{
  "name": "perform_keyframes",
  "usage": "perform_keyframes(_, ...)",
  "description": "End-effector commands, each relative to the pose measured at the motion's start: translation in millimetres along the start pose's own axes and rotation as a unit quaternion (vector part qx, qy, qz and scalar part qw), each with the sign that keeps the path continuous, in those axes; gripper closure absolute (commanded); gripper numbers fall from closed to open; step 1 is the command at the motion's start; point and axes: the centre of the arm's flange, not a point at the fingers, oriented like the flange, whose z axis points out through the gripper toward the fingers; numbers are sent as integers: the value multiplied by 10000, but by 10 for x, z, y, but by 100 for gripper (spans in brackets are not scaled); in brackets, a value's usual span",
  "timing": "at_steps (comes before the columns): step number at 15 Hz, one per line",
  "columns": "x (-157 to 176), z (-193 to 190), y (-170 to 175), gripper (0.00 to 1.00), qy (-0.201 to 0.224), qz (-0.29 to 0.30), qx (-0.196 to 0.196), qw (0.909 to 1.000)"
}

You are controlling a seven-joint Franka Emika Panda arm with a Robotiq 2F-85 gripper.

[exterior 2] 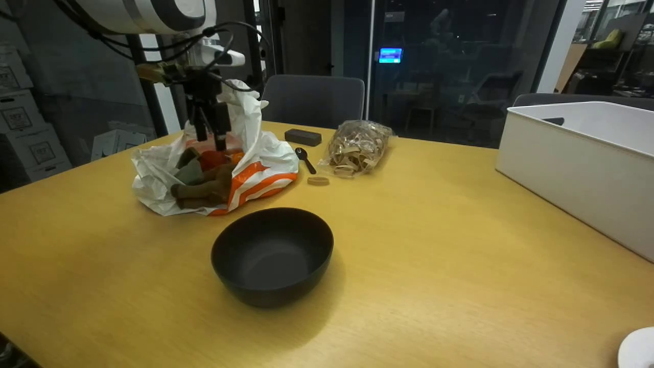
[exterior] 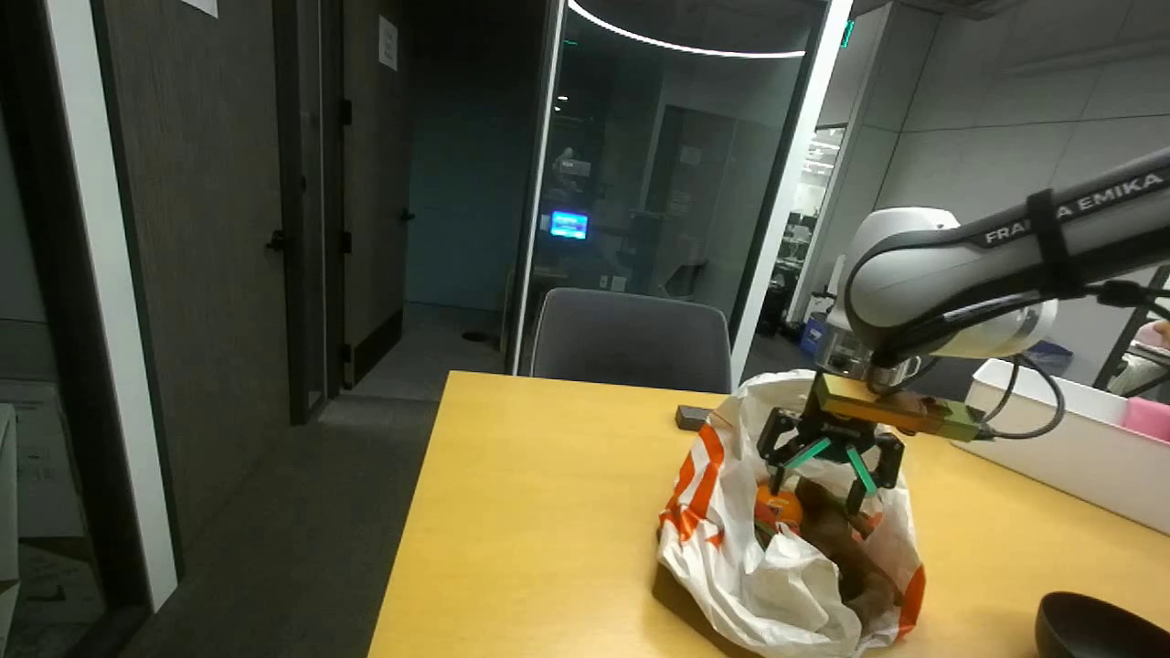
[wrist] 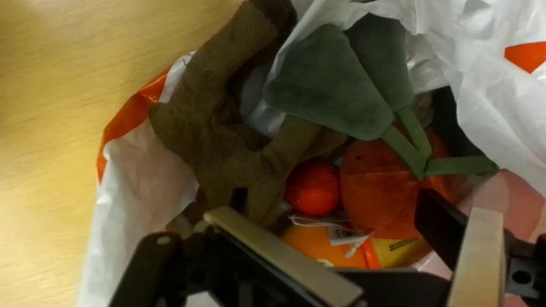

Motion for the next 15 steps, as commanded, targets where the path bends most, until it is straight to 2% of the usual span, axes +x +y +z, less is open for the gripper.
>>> perform_keyframes(1,61,182,-9,0,9,106,-6,9999)
perform_keyframes(4,7,367,59,0,321,213,-167,9991)
perform_keyframes(8,-12,710,221,0,438,406,-706,9957)
perform_keyframes(10,-13,858,312,0,400,492,-823,9946)
perform_keyframes(11,-12,888,323,25,362,514,-742,9953)
perform_keyframes(12,-15,914,338,28,375,492,-681,9958)
perform_keyframes(15,-14,787,295,51,494,465,-554,9962)
